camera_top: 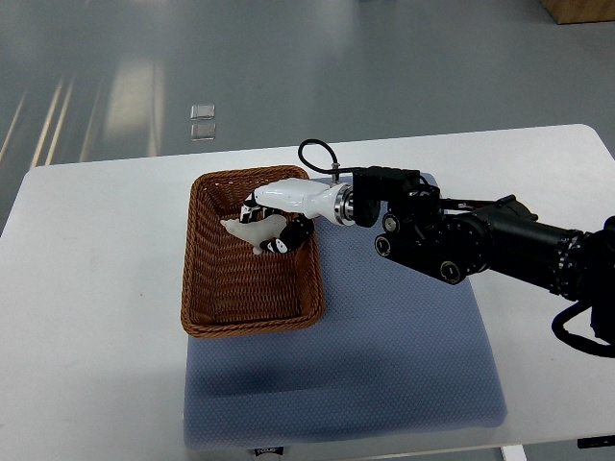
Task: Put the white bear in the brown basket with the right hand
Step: 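Lower the bear into the basket and open the right hand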
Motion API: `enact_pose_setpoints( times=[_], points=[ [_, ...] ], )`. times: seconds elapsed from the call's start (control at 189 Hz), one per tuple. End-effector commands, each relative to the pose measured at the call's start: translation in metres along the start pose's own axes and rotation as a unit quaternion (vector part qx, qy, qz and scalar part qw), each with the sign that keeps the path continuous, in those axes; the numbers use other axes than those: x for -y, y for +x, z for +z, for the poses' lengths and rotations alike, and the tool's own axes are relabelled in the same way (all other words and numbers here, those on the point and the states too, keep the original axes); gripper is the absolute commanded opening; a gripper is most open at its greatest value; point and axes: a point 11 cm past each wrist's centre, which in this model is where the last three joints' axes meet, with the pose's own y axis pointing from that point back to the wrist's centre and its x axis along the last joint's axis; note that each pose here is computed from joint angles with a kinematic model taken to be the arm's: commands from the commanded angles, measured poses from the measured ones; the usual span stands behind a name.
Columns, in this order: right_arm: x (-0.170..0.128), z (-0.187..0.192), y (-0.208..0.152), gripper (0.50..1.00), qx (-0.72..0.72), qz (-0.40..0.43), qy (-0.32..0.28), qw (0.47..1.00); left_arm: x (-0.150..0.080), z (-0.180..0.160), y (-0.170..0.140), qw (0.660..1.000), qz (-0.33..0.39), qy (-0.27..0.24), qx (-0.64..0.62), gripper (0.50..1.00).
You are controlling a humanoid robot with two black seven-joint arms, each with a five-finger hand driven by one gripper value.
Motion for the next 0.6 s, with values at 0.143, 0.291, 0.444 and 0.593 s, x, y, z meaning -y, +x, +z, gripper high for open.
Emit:
enact_pose_setpoints(
  times=[0.143,0.291,0.444,0.593],
  points=[
    [0.0,-0.002,0.003,0.85,0.011,0.031,0.006,0.999,0.0,0.0,0.0,1.0,0.0,0.0,0.0,1.0],
    [-0.001,-0.005,0.014,0.86,0.026,0.054,0.016,0.998,0.0,0.0,0.0,1.0,0.0,0.0,0.0,1.0],
    [-0.003,-0.007,0.036,0.903,0.113,0.096,0.026,0.989,0.0,0.0,0.0,1.0,0.0,0.0,0.0,1.0],
    [-0.012,-0.002,0.066,0.915,0.267,0.141,0.051,0.952,0.0,0.0,0.0,1.0,0.0,0.0,0.0,1.0]
  ],
)
